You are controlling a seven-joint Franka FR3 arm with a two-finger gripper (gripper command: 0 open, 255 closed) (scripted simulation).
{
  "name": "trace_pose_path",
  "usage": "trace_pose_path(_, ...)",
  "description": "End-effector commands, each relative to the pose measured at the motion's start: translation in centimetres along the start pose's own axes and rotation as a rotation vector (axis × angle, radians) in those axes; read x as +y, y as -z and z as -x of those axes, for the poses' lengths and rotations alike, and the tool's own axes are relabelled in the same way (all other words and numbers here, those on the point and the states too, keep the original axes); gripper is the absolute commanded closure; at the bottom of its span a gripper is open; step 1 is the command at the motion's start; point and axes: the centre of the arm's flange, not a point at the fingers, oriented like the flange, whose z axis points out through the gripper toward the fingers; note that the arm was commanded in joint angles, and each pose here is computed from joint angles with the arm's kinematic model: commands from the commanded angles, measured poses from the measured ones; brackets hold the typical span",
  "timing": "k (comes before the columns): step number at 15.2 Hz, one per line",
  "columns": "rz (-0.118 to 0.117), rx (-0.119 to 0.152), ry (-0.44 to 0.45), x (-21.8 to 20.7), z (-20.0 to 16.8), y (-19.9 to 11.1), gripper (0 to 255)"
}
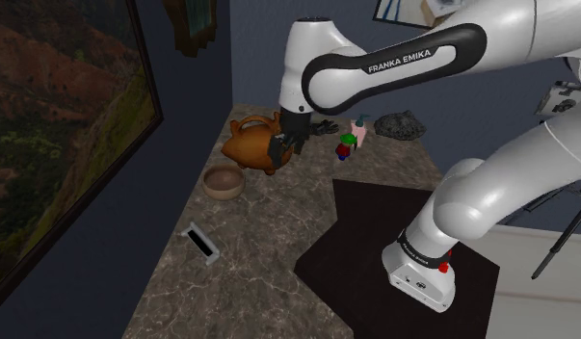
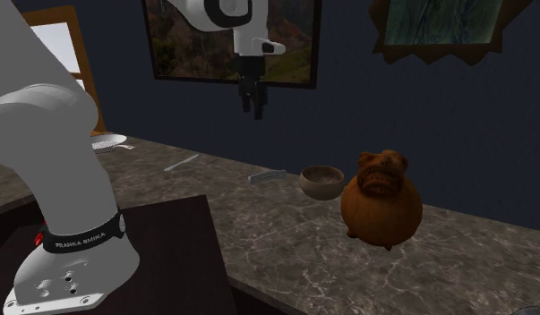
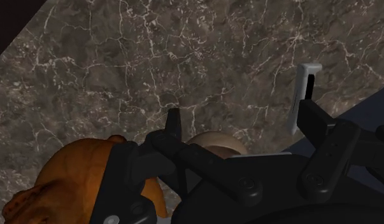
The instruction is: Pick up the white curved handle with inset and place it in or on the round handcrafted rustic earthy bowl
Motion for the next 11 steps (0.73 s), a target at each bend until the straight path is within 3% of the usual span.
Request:
trace_pose_path(1,-0.004,-0.001,-0.008,-1.6,-0.8,-2.2,0)
trace_pose_path(11,-0.017,-0.016,-0.045,-8.3,-6.2,-12.2,0)
